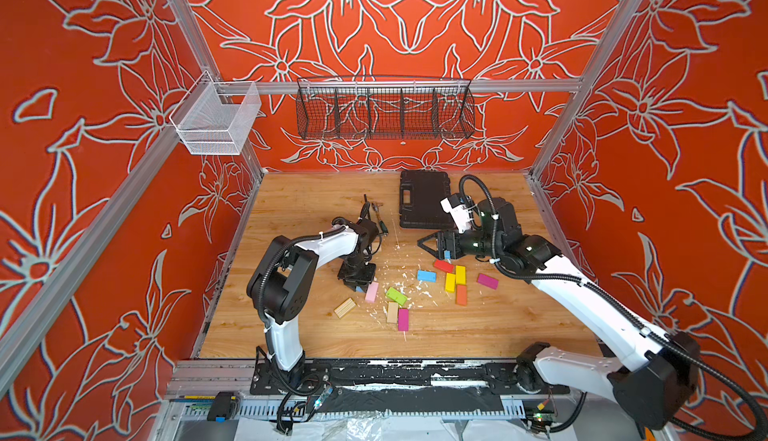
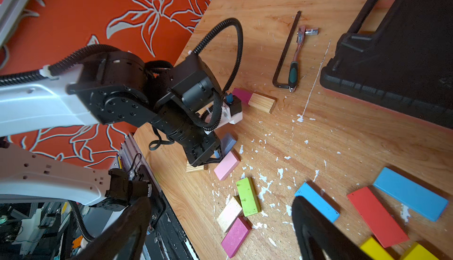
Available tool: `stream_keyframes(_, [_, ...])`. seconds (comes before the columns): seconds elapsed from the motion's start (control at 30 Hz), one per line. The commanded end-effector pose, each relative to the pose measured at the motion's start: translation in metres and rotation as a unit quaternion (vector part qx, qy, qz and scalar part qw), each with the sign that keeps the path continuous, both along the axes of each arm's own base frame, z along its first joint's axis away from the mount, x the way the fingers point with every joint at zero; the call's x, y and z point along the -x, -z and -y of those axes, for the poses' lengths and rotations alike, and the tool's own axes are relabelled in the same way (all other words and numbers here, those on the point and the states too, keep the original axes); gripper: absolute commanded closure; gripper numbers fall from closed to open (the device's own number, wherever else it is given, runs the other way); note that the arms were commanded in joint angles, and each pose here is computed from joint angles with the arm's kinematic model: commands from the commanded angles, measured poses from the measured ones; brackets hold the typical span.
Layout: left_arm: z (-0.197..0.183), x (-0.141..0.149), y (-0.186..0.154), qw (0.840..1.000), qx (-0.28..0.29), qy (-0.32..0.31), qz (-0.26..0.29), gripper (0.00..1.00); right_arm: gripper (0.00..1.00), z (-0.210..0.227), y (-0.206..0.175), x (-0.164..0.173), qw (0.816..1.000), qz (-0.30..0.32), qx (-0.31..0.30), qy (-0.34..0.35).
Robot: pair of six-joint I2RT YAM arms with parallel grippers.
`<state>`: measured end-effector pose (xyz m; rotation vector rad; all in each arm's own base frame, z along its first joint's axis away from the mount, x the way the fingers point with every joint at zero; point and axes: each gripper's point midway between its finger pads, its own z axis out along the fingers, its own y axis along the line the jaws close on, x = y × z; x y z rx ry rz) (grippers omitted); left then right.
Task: Assemble the number 7 with building blocks
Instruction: Adjust the building block at the center of the board, then assemble the building block at the center of the board.
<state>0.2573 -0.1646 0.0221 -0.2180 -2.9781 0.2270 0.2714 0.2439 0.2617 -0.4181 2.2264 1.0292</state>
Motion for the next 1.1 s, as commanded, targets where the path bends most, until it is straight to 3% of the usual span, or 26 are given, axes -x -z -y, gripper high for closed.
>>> stream_keyframes(0.0, [0.01,0.001,0.007,1.0,0.012,-0.013,-0.009,0.71,0.07,0.007,-0.002,0.0,1.0,0.005,0.005,0.012])
stream_keyframes(0.43, [0.043,-0.034,0.008,0.999,0.027,-0.045,0.008,0.71,0.07,0.023,-0.002,0.006,1.0,0.011,0.014,0.023])
stream_keyframes(1.07, [0.04,-0.047,0.018,0.998,-0.019,-0.057,-0.006,0.71,0.07,0.03,0.006,0.0,1.0,-0.002,0.005,0.028])
